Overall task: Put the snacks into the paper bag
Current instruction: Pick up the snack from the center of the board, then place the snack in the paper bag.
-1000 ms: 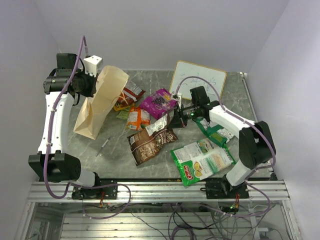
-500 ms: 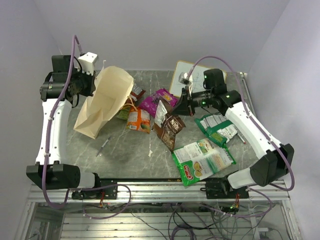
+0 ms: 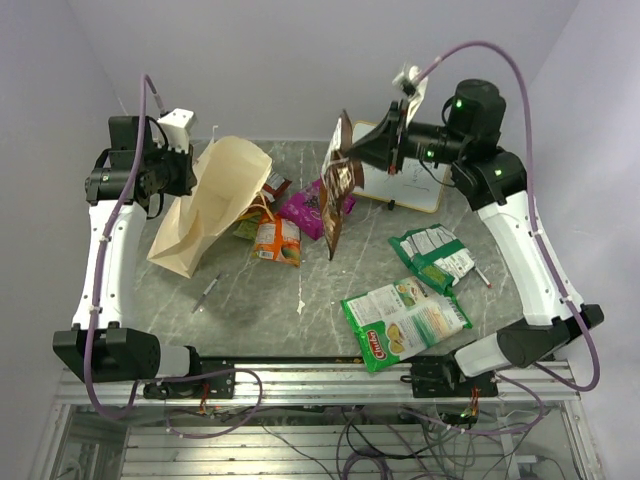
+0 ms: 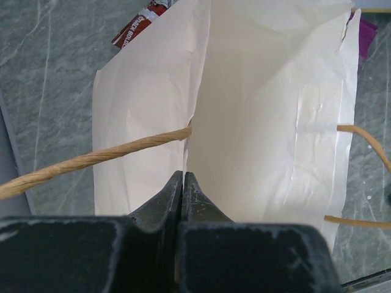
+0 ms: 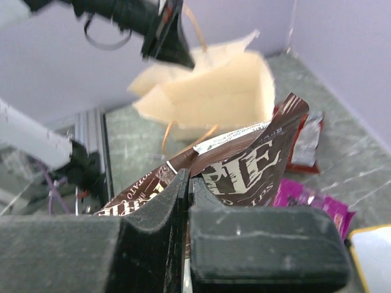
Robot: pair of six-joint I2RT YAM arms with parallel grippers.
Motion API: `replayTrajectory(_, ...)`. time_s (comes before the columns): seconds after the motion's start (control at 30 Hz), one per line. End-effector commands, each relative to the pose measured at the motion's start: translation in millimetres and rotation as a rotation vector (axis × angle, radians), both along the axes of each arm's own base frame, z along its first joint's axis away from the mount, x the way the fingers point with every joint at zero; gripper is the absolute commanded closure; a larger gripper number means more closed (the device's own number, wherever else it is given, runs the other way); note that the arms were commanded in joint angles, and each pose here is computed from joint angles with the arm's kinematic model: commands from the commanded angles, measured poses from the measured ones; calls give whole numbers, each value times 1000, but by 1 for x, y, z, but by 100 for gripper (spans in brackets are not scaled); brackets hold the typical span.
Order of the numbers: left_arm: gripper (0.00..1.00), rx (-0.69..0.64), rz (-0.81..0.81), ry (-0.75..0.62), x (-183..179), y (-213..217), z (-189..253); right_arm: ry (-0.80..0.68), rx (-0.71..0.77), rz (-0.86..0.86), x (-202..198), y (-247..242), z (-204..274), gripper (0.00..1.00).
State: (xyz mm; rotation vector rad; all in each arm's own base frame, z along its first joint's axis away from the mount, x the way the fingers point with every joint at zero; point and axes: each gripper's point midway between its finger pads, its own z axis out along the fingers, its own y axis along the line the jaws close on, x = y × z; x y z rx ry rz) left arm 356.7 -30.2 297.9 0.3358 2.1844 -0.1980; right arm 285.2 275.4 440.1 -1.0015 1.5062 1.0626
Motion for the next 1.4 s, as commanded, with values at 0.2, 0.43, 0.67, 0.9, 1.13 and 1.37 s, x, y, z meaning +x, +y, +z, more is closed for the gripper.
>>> replayTrajectory(0.2, 93, -72, -3, -5, 8, -12, 19, -54, 251, -134, 41, 28, 111, 100)
replayTrajectory(0.43, 93, -56, 9, 43, 11, -9, 19, -67, 327, -100, 48, 68, 136, 100)
replayTrajectory(0.67, 93, -61, 11, 69, 10, -9, 11, -64, 367, 27, 44, 99, 137, 100)
replayTrajectory(0.9, 93, -59, 19, 77, 11, -8, 8, -84, 415, 114, 36, 130, 141, 100)
replayTrajectory(1.13, 93, -63, 8, 63, 8, -10, 11, -190, 440, 1, 44, 126, 159, 100)
replayTrajectory(1.37, 93, -72, -3, 53, 7, -13, 13, -372, 356, -223, 51, 121, 165, 100)
